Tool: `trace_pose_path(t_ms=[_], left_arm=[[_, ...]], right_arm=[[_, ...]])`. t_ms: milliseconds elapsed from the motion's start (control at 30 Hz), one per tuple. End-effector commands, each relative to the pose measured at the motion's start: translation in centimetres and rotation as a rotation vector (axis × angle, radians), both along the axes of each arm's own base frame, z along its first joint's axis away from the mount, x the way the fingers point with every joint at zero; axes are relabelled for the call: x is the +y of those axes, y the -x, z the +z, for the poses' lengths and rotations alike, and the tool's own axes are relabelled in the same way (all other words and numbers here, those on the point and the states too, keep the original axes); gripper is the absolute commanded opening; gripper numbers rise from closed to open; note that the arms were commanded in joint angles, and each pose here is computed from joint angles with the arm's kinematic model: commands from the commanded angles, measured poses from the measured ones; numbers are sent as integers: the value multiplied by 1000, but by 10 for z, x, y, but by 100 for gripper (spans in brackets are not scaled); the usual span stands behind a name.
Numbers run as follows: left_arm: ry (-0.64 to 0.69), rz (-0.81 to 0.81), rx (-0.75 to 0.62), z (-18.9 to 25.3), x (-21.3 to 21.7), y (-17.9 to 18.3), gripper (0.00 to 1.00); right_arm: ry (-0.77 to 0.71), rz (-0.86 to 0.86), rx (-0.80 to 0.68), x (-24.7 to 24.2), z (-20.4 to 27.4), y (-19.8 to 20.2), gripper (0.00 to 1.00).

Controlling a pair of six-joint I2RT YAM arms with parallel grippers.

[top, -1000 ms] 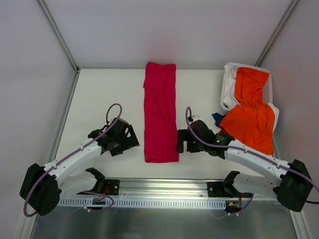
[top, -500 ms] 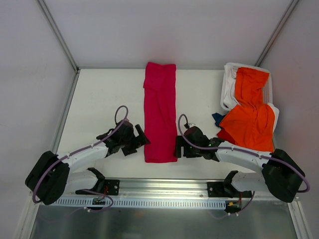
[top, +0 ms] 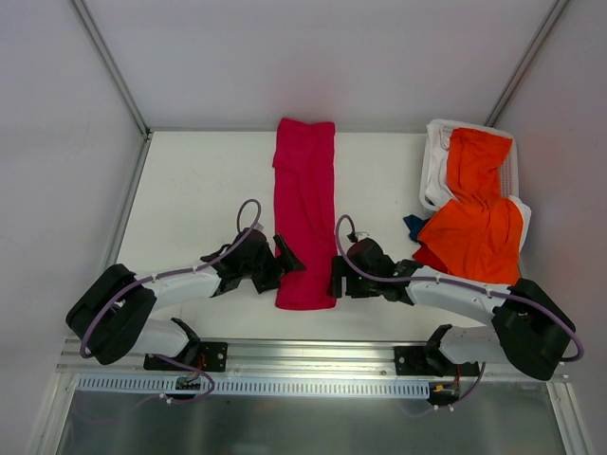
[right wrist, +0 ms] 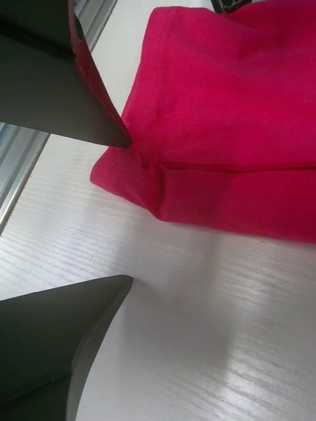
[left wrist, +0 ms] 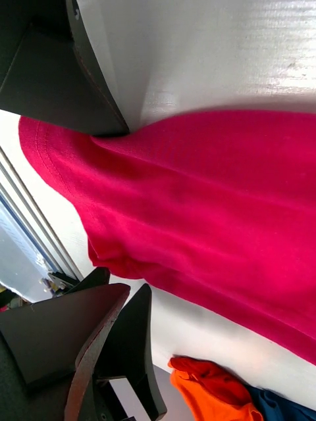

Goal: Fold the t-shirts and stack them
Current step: Grab the bottom of the folded rectangular tshirt with both arms

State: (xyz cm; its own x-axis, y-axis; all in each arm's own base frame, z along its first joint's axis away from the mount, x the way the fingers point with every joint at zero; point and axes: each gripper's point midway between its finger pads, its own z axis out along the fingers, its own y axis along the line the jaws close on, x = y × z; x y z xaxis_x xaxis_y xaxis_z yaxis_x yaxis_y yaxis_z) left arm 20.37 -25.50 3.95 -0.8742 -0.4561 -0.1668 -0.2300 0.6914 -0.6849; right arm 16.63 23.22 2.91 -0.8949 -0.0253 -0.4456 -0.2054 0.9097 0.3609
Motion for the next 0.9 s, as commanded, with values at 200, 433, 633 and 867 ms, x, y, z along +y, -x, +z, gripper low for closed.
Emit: trace_pose_path(t_ms=[200,433,633,867], left_arm=[[-108,-9,127,-31,27,46,93],[-123,-9,130,-33,24,47,93],[-131,-7,135,-34,24,49,93],[-134,-1,142,-36,26,52,91]], right_arm=[[-78,-32,-56,-13,40,8,84],[-86,-8,-55,4,40,-2,85],[-125,12,55,24,7,6,82],[-108,16,94,24,-10,10,71]])
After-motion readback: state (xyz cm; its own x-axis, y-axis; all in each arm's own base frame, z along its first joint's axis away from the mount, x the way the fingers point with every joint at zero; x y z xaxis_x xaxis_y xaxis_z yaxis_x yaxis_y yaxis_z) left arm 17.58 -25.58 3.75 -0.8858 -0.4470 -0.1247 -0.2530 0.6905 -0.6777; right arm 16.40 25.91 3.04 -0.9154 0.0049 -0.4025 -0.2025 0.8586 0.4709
